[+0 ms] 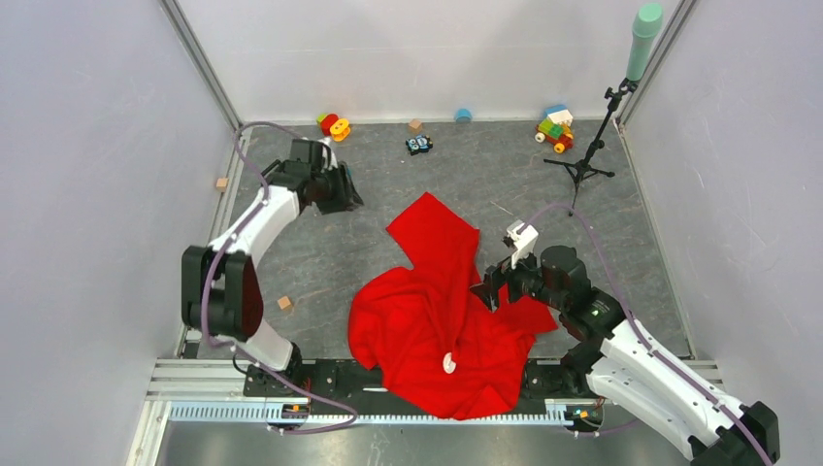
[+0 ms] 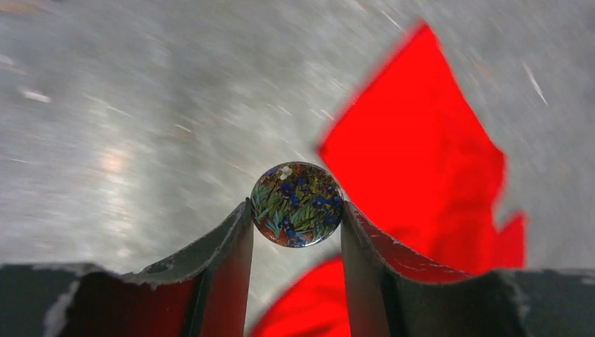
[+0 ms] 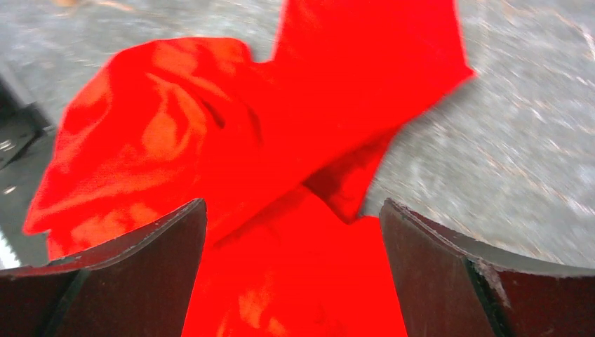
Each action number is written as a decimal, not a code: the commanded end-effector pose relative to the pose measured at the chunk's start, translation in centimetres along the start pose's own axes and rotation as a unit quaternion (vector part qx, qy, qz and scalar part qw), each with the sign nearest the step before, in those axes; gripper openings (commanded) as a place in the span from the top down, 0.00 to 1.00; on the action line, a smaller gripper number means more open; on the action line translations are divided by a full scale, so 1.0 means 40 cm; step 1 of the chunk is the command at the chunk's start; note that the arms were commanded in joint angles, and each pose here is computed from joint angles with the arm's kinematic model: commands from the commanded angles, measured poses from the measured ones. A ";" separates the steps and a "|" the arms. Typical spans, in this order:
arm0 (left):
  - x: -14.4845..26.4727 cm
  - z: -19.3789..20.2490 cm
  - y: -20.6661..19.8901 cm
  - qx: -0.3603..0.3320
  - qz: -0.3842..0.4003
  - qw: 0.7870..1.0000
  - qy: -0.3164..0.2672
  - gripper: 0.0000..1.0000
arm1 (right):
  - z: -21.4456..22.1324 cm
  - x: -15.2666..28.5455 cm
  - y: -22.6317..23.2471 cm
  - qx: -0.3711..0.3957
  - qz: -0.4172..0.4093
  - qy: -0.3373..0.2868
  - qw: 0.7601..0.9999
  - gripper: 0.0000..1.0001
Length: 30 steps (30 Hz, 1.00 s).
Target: Pin the brooch onto the clothing
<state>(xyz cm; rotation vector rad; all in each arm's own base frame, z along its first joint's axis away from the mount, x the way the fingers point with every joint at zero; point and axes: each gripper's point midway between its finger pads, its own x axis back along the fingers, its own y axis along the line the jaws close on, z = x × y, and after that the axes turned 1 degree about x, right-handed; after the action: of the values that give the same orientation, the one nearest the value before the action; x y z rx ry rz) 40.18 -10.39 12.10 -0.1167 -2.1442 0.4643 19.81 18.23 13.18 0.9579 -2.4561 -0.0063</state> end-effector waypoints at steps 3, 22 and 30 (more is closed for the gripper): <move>0.164 0.187 -0.273 -0.053 0.238 0.967 0.072 0.66 | -0.085 0.047 0.177 0.087 -0.208 -0.102 0.969 0.03; 0.573 0.591 -0.465 -0.158 0.598 0.742 0.257 0.64 | -0.207 0.144 0.355 0.132 -0.390 -0.197 0.890 0.12; 0.605 0.632 -0.476 -0.164 0.612 0.717 0.291 0.64 | -0.211 0.159 0.418 0.128 -0.437 -0.186 0.871 0.25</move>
<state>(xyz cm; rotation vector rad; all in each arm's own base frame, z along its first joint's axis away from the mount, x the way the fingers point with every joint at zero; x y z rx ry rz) 8.80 -28.95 23.35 -1.6378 -1.2938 0.6416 10.04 27.52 22.73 2.1494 -2.1314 -0.1729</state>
